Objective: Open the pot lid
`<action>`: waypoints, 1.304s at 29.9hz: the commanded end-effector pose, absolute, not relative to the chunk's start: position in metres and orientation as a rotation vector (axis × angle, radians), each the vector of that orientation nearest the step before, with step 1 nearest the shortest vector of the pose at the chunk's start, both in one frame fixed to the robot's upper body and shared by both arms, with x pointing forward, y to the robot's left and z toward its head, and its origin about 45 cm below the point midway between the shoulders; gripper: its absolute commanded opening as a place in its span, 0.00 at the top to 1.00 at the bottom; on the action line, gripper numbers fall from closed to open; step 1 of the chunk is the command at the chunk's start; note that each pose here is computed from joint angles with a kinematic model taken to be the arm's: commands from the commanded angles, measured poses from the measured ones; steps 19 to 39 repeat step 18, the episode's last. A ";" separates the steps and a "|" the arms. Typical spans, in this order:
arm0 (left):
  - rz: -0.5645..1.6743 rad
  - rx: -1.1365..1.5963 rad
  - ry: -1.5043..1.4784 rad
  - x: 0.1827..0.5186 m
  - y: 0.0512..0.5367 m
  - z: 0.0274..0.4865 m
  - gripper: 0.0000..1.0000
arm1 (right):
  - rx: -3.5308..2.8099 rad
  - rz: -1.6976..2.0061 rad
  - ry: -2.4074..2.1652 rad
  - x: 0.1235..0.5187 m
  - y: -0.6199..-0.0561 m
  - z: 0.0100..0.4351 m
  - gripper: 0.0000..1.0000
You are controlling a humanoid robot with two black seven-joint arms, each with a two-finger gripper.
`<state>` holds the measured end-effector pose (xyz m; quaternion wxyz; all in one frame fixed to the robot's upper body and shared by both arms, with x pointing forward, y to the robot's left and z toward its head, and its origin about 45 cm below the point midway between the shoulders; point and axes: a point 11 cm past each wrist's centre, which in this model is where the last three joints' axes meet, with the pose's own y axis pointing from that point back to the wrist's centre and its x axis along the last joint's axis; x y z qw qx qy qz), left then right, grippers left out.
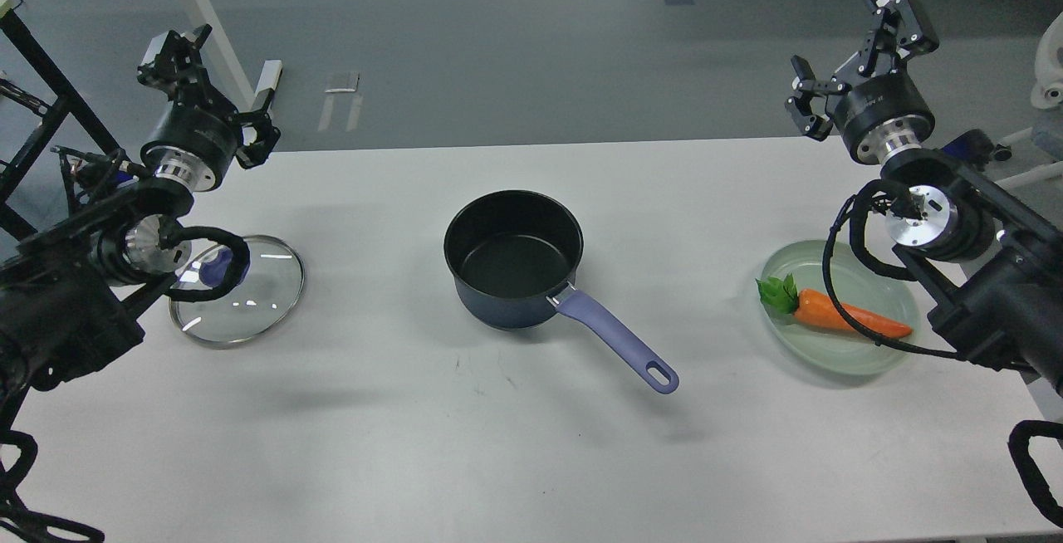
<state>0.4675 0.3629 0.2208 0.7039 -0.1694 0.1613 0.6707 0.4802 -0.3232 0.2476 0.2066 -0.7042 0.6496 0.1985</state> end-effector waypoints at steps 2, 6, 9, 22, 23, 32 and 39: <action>1.466 -0.398 0.381 0.464 0.360 0.217 0.01 | -1.877 0.644 1.728 0.479 -0.332 0.235 0.01; 1.444 -0.410 0.389 0.462 0.361 0.216 0.01 | -1.864 0.667 1.760 0.478 -0.335 0.223 0.01; 1.452 -0.406 0.389 0.462 0.361 0.215 0.01 | -1.852 0.684 1.777 0.477 -0.329 0.211 0.00; 1.465 -0.408 0.393 0.459 0.366 0.213 0.01 | -1.852 0.708 1.782 0.472 -0.327 0.201 0.00; 1.465 -0.408 0.393 0.459 0.366 0.213 0.01 | -1.852 0.708 1.782 0.472 -0.327 0.201 0.00; 1.465 -0.408 0.393 0.459 0.366 0.213 0.01 | -1.852 0.708 1.782 0.472 -0.327 0.201 0.00; 1.465 -0.408 0.393 0.459 0.366 0.213 0.01 | -1.852 0.708 1.782 0.472 -0.327 0.201 0.00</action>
